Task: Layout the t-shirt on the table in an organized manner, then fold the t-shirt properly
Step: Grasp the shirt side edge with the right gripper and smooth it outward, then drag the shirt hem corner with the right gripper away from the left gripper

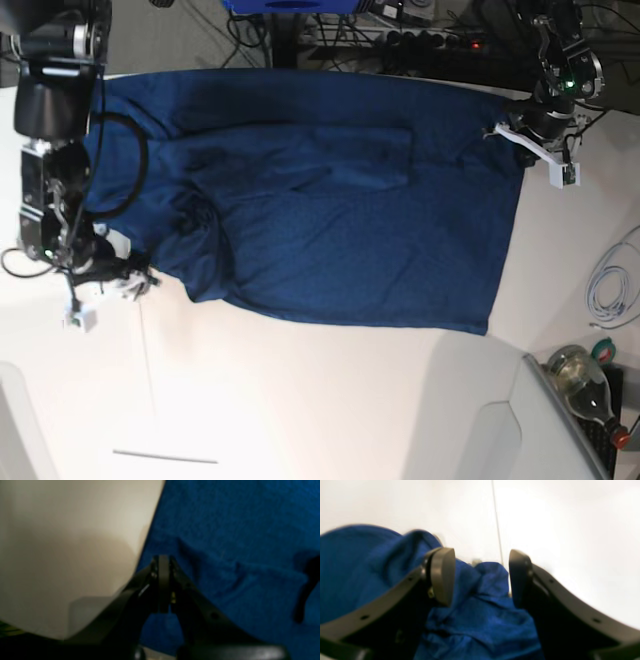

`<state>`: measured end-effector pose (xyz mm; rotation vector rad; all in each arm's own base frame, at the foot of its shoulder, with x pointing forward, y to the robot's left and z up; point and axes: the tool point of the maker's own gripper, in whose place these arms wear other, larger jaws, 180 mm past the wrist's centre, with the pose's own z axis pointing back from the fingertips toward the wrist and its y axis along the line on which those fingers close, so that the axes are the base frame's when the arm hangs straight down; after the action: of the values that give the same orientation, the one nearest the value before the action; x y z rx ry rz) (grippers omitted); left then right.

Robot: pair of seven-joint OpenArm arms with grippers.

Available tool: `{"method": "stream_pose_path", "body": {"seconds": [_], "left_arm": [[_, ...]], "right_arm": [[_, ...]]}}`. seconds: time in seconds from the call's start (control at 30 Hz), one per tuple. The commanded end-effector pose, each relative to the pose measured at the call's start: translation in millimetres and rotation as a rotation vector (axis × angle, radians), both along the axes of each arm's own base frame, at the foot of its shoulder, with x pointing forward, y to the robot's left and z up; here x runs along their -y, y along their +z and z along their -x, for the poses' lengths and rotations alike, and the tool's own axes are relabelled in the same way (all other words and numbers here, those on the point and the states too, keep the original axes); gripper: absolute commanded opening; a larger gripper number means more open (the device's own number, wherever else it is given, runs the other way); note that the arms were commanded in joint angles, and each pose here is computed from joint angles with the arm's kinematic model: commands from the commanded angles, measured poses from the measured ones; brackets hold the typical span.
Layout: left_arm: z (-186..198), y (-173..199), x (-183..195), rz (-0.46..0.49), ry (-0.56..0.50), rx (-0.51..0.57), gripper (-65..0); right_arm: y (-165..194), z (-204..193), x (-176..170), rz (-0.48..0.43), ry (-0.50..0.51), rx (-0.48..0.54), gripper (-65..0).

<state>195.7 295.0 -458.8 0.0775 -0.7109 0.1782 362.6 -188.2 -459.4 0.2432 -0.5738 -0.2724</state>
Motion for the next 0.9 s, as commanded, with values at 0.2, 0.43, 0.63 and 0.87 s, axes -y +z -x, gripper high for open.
{"method": "stream_pose_path", "body": {"seconds": [0.2,0.43,0.63,0.87], "left_arm": [[5,-3,-8,-0.012,0.008,-0.005,-65.0],[14,-15,-9,0.002,0.019,-0.042,-65.0],[20,-23,-9,0.014,0.027,-0.065,-65.0],[21,-23,-10,0.014,0.027,-0.068,-65.0]], "right_arm": [[-10,-15,6,-0.015,-0.037,-0.001,-33.2],[6,-24,8,-0.009,-0.038,0.050,-64.2],[42,-44,8,0.016,-0.018,0.158,-65.0],[78,-58,15,0.055,-0.004,0.258,-65.0]]}}
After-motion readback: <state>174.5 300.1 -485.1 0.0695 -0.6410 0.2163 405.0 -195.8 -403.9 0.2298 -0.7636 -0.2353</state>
